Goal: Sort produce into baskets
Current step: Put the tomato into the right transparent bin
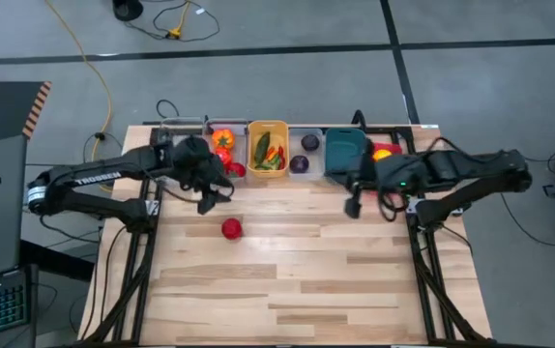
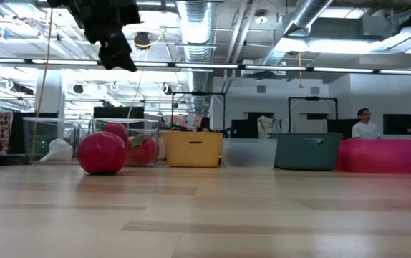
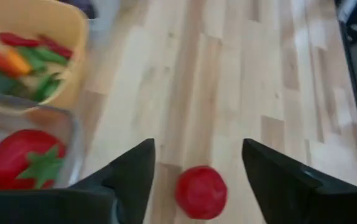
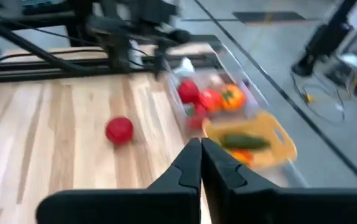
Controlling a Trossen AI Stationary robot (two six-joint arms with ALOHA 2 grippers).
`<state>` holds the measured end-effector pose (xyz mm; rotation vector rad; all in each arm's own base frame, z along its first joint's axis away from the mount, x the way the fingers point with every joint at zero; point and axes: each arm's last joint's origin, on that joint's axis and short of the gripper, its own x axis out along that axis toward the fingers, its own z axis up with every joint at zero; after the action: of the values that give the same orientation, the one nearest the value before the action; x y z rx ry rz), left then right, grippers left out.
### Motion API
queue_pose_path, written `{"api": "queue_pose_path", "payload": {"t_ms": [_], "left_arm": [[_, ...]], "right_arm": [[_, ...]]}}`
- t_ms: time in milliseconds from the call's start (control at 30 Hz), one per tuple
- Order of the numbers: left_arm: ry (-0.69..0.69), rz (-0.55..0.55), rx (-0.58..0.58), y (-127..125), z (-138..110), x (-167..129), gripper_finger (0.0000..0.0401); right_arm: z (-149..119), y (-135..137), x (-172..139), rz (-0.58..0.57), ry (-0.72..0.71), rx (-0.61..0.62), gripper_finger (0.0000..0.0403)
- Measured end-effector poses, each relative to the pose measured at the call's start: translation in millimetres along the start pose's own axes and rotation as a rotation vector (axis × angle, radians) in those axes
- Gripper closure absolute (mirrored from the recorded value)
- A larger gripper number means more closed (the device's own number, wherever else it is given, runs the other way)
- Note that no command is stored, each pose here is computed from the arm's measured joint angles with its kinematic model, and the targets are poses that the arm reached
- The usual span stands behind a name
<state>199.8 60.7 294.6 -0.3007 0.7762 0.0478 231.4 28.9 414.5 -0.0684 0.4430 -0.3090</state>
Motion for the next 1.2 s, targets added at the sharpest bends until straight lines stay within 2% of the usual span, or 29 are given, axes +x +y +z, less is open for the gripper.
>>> {"api": "queue_pose_path", "payload": {"t_ms": [100, 233, 433, 533, 633, 767, 900, 1200], "left_arm": [[0.023, -0.038, 0.042, -10.6, 1.6, 12.1, 0.0141], [0.087, -0.026, 0.102, -22.9, -0.5, 31.6, 0.0109], [0.193, -0.014, 0.175, -39.2, -8.0, 57.7, 0.0102], [0.246, -0.025, 0.2, -46.7, -13.0, 68.6, 0.0101], [0.306, 0.019, 0.204, -51.9, -19.3, 79.7, 0.0101], [0.386, 0.058, 0.225, -56.8, -27.9, 97.2, 0.0101], [0.466, 0.057, 0.242, -60.4, -37.0, 115.3, 0.0101], [0.607, 0.13, 0.254, -54.6, -54.6, 144.6, 0.0101]], "right_arm": [[-34.5, -10.7, -13.1, -0.025, 0.01, 0.073, 0.0367], [-81.8, -18.9, -20.5, -0.018, -0.048, 0.189, 0.0384], [-138.4, -25.5, -24.8, 0.023, -0.235, 0.298, 0.0375], [-164.6, -26.4, -22.4, 0.04, -0.287, 0.325, 0.0369], [-186.6, -25.7, -17.7, 0.061, -0.329, 0.344, 0.0376], [-209.2, -24.8, -12.2, 0.072, -0.376, 0.367, 0.0385], [-224.4, -23.9, -7.9, 0.079, -0.407, 0.388, 0.0375], [-239.1, -22.0, -1.6, 0.083, -0.379, 0.419, 0.0382]]}}
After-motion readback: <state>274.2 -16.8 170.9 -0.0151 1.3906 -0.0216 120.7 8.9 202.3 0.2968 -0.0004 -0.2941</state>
